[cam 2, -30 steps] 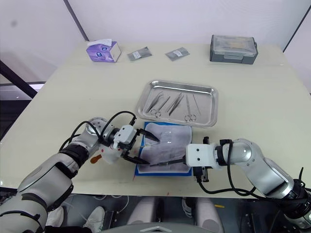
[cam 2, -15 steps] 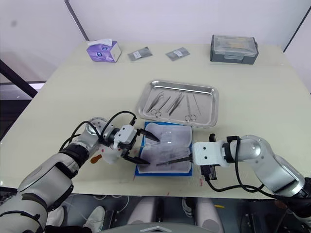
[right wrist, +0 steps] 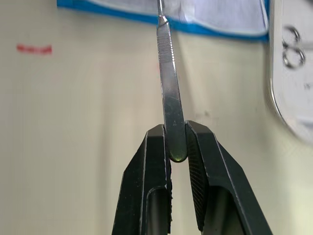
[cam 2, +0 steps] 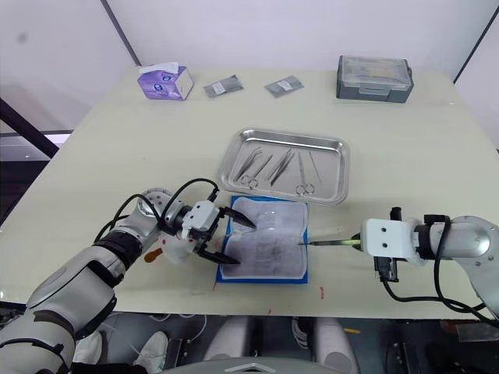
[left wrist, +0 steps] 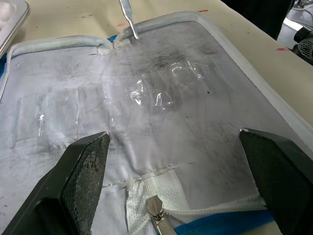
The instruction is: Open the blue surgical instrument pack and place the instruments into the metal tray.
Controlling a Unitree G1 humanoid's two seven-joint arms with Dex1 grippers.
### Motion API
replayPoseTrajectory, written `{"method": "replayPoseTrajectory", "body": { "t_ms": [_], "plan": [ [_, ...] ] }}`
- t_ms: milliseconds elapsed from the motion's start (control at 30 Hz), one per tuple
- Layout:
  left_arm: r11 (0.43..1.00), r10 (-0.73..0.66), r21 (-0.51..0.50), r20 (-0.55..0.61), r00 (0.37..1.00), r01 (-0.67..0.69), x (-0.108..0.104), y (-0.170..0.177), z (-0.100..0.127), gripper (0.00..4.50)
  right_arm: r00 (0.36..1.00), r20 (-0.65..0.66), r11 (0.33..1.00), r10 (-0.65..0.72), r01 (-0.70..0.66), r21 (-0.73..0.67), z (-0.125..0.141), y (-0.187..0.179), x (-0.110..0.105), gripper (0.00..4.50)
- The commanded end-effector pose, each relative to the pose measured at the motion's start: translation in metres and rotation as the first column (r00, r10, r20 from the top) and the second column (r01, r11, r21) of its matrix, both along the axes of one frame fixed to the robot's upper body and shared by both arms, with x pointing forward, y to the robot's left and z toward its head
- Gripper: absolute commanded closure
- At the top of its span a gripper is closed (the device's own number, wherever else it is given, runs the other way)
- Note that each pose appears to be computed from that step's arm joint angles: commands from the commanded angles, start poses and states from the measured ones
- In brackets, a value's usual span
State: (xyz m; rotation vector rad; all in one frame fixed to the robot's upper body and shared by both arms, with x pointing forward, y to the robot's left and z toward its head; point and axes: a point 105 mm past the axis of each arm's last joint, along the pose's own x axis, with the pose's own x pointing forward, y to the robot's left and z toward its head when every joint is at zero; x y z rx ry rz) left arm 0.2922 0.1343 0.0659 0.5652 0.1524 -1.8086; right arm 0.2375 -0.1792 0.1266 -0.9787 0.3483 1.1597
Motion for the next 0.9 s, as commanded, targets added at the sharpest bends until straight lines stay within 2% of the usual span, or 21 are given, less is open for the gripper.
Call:
{"method": "replayPoseTrajectory", "body": {
  "t_ms": [33,267,367,467,600,733,833,900],
  "plan": [
    [0.992,-0.040,0.112,-0.101,0.994,0.051,-0.018,0.012,-0.026,0.00,0.992,0.046,0.981,-0.122,0.113,0.155,0.026,-0.002,0.012,4.44],
    [0.992,-0.036,0.118,-0.104,0.994,0.048,-0.017,0.012,-0.027,0.00,0.953,-0.003,0.869,-0.304,0.278,0.408,0.045,0.016,0.028,4.44],
    [0.992,-0.039,0.118,-0.104,0.994,0.052,-0.016,0.010,-0.027,0.00,0.905,-0.036,0.776,-0.425,0.384,0.500,0.047,0.025,0.045,4.44],
    [0.992,-0.043,0.111,-0.105,0.994,0.055,-0.016,0.007,-0.027,0.00,0.788,-0.127,0.619,-0.602,0.561,0.550,0.043,0.030,0.067,4.44],
    [0.993,-0.044,0.106,-0.111,0.993,0.056,-0.017,0.006,-0.028,0.00,0.709,-0.206,0.517,-0.675,0.653,0.553,0.035,0.049,0.082,4.44],
    [0.993,-0.046,0.104,-0.111,0.993,0.057,-0.016,0.004,-0.028,0.00,0.562,-0.267,0.367,-0.783,0.764,0.530,0.031,0.050,0.105,4.44],
    [0.993,-0.049,0.101,-0.109,0.993,0.060,-0.015,0.002,-0.028,0.00,0.497,-0.266,0.320,-0.826,0.803,0.503,0.025,0.051,0.116,4.44],
    [0.993,-0.049,0.098,-0.111,0.993,0.060,-0.015,0.001,-0.028,0.00,0.463,-0.243,0.316,-0.852,0.826,0.466,0.017,0.051,0.122,4.44]
  ]
}}
